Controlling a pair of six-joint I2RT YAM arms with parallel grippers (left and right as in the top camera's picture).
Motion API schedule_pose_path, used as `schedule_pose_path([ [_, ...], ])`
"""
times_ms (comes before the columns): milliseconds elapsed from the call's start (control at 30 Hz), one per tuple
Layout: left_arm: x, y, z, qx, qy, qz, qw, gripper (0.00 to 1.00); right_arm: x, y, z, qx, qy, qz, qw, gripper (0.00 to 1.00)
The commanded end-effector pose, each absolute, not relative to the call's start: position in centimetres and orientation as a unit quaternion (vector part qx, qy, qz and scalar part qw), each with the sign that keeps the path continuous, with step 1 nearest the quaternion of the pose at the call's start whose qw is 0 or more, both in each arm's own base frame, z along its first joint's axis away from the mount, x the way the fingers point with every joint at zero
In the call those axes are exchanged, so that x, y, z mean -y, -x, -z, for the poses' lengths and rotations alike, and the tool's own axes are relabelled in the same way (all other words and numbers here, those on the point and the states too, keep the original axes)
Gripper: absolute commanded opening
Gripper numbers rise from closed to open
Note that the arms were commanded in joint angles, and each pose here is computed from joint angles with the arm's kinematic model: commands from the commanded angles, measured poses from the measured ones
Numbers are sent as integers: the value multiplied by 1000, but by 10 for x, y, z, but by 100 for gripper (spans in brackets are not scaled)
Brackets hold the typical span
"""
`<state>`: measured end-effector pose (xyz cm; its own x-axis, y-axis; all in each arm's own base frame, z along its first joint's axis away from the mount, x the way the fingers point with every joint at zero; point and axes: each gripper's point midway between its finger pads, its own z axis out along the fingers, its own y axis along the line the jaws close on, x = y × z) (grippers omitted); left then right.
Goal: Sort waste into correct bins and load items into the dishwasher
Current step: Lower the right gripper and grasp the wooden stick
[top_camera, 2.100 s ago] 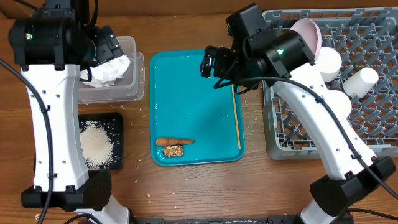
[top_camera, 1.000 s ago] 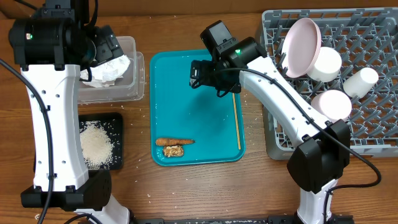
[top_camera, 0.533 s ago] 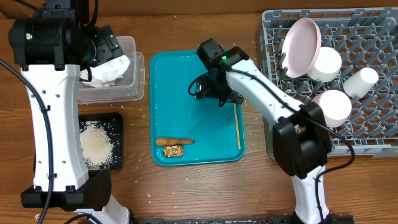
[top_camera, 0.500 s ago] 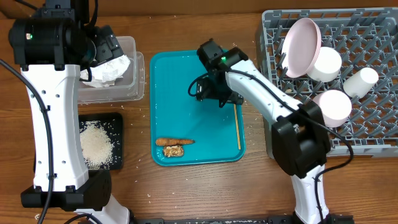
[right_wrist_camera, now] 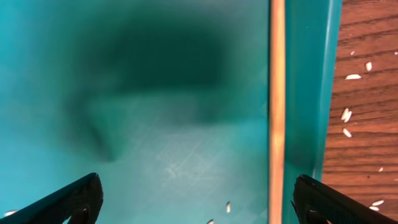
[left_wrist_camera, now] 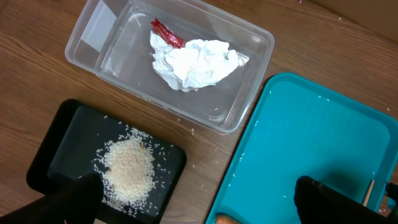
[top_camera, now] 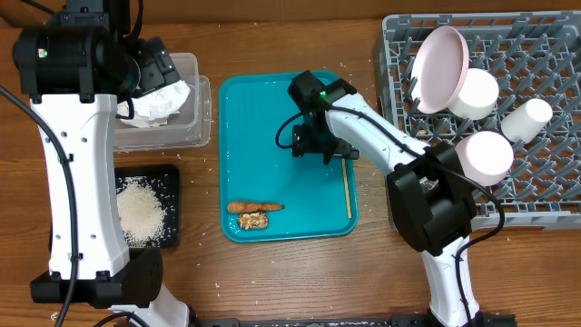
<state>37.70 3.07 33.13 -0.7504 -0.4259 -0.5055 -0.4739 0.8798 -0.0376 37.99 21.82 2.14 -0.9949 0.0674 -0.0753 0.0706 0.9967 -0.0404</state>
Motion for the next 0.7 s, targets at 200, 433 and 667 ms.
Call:
schedule_pose_path([
  [200, -32, -378, -328, -935, 241, -54, 255, 100, -216, -376, -1, -999, -29, 27, 35, 100],
  [433, -32, -378, -328, -935, 241, -54, 255, 100, -223, -371, 0, -999, -30, 8, 22, 68],
  [667, -32, -378, -328, -935, 241, -54, 255, 100, -221, -368, -3, -998, -52, 11, 14, 11],
])
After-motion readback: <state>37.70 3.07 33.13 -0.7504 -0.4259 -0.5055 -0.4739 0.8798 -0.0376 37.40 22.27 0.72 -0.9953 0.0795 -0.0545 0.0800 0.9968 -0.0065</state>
